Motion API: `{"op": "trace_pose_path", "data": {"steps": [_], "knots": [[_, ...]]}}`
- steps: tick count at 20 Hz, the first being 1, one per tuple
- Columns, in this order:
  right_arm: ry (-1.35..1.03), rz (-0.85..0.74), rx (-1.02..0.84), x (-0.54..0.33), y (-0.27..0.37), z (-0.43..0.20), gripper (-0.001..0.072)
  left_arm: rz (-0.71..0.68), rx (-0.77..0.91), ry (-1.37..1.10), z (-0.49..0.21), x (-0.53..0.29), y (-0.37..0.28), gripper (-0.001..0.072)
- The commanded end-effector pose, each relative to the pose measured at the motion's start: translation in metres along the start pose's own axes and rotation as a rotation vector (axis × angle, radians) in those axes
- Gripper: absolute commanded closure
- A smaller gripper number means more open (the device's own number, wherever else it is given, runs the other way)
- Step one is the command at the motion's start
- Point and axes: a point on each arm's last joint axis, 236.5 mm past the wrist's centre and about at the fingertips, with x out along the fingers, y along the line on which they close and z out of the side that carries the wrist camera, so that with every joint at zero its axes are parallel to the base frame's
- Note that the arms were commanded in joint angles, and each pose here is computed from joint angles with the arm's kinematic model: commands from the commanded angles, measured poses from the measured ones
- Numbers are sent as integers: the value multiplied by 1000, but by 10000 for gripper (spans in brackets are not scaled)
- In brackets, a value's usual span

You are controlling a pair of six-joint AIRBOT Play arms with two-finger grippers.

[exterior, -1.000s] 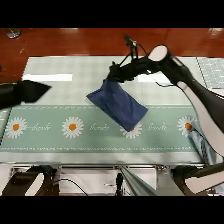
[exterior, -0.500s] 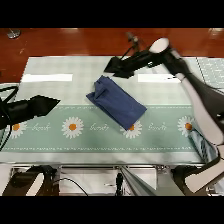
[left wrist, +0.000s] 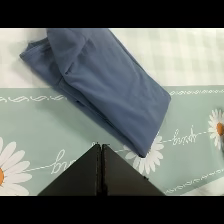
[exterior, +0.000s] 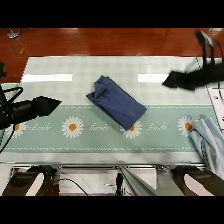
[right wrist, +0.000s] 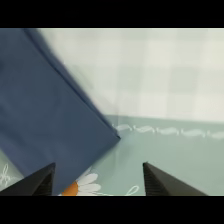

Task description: Fold the shirts.

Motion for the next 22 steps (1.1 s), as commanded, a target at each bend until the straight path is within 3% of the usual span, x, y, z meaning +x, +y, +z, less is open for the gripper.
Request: {"op": "trace_pose_path", "data": {"steps": [1,4,8,16,17,19,20,22], "knots": [[-124,120,431,49,-23,-68,94,5,-7,6,-1,3,3,686],[-39,293,517,88,11,-105,96,7,-12,14,-3,5,5,686],[153,247,486,131,20,-136,95,7,-13,17,-4,6,6,686],[324,300,417,183,70,-137,106,7,-13,17,-4,6,6,686],[326,318,413,188,77,-131,207,7,-13,17,-4,6,6,686],[304,358,369,194,91,-112,500,7,-14,17,-4,6,6,686],[280,384,309,192,99,-99,682,7,-14,17,-4,6,6,686],[202,451,192,177,122,-58,687,7,-14,19,-4,6,6,686]]}}
